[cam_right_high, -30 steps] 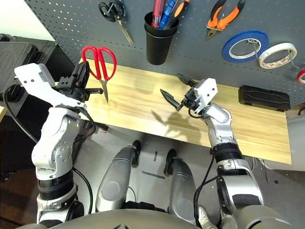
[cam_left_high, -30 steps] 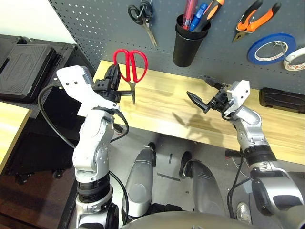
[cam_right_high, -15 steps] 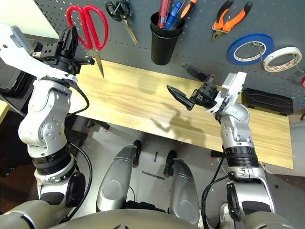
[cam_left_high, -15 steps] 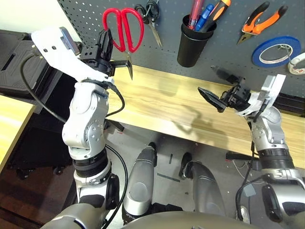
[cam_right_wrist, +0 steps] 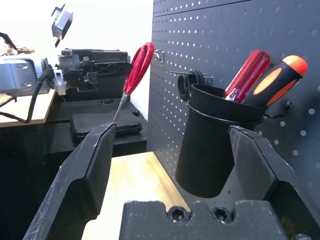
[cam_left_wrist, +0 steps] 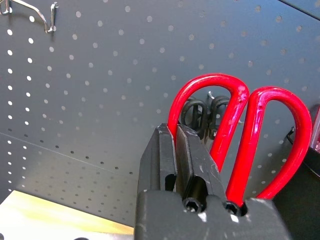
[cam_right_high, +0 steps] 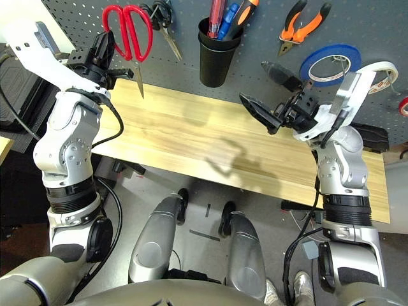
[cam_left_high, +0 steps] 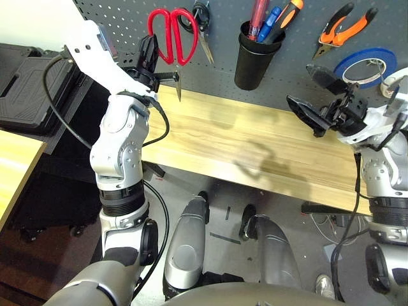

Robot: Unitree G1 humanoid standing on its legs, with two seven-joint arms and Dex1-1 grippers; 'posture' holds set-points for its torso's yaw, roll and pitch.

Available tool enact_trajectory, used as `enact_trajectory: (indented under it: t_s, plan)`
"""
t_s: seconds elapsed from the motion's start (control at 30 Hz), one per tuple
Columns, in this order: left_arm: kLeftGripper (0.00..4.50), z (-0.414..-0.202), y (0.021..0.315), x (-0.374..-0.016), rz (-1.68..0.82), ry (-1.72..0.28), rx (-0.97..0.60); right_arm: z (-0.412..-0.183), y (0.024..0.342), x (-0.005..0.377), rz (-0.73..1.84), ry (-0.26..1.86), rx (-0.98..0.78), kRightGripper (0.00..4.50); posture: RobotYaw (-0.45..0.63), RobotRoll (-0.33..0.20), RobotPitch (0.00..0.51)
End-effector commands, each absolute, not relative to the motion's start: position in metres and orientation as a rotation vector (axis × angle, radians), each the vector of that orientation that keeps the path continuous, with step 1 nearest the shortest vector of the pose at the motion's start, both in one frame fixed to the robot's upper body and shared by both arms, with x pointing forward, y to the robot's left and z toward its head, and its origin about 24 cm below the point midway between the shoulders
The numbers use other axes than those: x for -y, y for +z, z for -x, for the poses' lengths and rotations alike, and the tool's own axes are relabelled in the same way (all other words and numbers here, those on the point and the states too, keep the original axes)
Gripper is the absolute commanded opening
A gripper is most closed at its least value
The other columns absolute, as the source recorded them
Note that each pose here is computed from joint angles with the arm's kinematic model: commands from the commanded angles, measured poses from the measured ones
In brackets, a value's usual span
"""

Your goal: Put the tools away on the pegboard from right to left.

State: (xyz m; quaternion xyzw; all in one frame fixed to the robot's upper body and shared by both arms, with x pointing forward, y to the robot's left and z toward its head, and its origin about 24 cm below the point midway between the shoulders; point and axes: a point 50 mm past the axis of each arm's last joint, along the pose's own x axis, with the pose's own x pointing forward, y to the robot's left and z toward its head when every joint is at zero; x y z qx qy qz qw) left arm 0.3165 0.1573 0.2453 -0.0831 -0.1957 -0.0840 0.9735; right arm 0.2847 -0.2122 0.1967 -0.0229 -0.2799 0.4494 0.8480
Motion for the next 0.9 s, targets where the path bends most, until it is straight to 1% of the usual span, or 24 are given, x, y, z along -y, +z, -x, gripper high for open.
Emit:
enact_trajectory:
  t_s: [0.03, 0.4, 0.63, 0.77, 0.9]
  plan:
    - [0.01, -0.323, 0.245, -0.157, 0.155, -0.177, 0.400, -0.283, 0.199, 0.214, 0.044, 0.937, 0.598, 4.50, 0.24, 0.000, 0.244]
    - [0.01, -0.358, 0.242, -0.153, 0.135, -0.203, 0.369, -0.289, 0.198, 0.205, 0.042, 0.934, 0.620, 4.50, 0.23, 0.000, 0.233]
    - [0.01, -0.390, 0.229, -0.148, 0.103, -0.199, 0.271, -0.290, 0.195, 0.198, 0.043, 0.909, 0.633, 4.50, 0.21, 0.000, 0.233]
    - [0.01, -0.401, 0.220, -0.142, 0.066, -0.235, 0.225, -0.289, 0.191, 0.193, 0.038, 0.901, 0.636, 4.50, 0.20, 0.000, 0.236]
    - [0.01, -0.404, 0.209, -0.139, 0.008, -0.274, 0.193, -0.287, 0.186, 0.189, 0.032, 0.894, 0.636, 4.50, 0.20, 0.000, 0.240]
